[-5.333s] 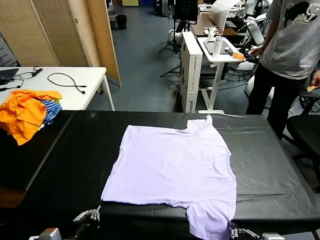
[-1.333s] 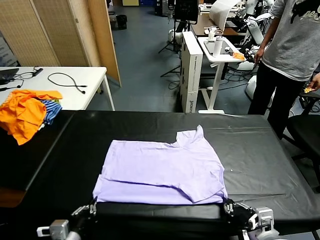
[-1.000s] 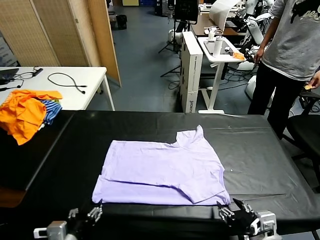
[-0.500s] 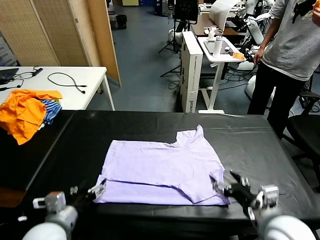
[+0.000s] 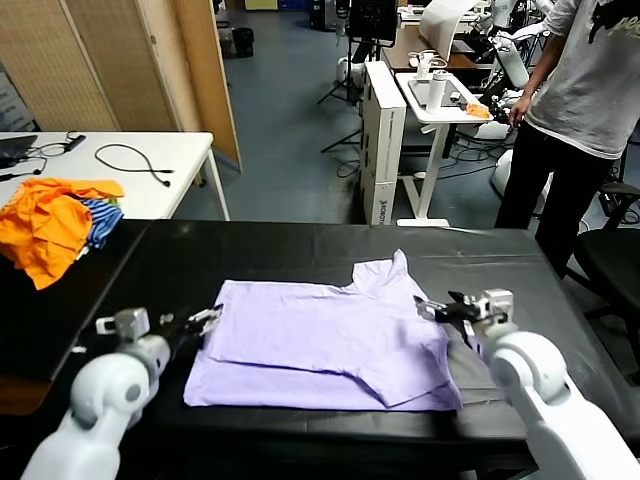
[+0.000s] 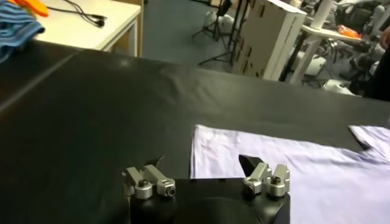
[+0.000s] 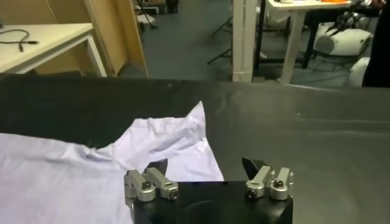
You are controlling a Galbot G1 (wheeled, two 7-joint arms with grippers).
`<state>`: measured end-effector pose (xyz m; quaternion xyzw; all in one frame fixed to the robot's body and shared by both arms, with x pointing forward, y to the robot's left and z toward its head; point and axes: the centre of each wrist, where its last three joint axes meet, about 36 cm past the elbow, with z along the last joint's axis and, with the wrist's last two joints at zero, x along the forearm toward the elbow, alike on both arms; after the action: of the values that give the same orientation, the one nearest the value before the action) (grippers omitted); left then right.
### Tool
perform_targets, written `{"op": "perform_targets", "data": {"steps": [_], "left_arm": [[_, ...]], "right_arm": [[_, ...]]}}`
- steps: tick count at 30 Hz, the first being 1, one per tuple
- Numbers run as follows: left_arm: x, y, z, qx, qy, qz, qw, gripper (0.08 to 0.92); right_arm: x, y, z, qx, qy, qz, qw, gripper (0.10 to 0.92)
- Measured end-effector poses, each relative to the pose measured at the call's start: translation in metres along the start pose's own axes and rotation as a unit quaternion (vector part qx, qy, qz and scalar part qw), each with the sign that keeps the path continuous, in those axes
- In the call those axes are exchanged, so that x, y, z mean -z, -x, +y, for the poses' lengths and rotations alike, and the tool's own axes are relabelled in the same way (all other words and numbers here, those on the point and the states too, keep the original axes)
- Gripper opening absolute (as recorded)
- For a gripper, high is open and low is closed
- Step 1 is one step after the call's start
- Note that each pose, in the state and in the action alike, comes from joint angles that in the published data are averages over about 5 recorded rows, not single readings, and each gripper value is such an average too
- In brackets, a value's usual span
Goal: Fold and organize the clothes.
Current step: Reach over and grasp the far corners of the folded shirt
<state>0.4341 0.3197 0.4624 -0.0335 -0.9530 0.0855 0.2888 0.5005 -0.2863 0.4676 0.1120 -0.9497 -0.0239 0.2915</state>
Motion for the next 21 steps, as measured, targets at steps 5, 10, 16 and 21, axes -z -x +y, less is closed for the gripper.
{"op": "perform_targets", "data": {"steps": [5,10,16,21], "left_arm": [[0.012,0.037,0.0,-0.011,-0.003,0.012,1.0,0.907],[0.024,0.063,0.004,-0.014,-0.005,0.02,1.0,0.907],[0.035,0.078,0.009,-0.015,-0.008,0.026,1.0,0.907],[0.04,0.084,0.014,-0.014,-0.014,0.033,0.999,0.907]], "right_arm": [[0.009,0.021,-0.013,0.002,0.004,0.01,1.0,0.907],[0.015,0.032,-0.024,-0.002,0.003,0.017,1.0,0.907],[0.022,0.043,-0.03,-0.002,-0.007,0.024,1.0,0.907],[0.028,0.052,-0.033,-0.001,-0.019,0.029,0.999,0.889]]}}
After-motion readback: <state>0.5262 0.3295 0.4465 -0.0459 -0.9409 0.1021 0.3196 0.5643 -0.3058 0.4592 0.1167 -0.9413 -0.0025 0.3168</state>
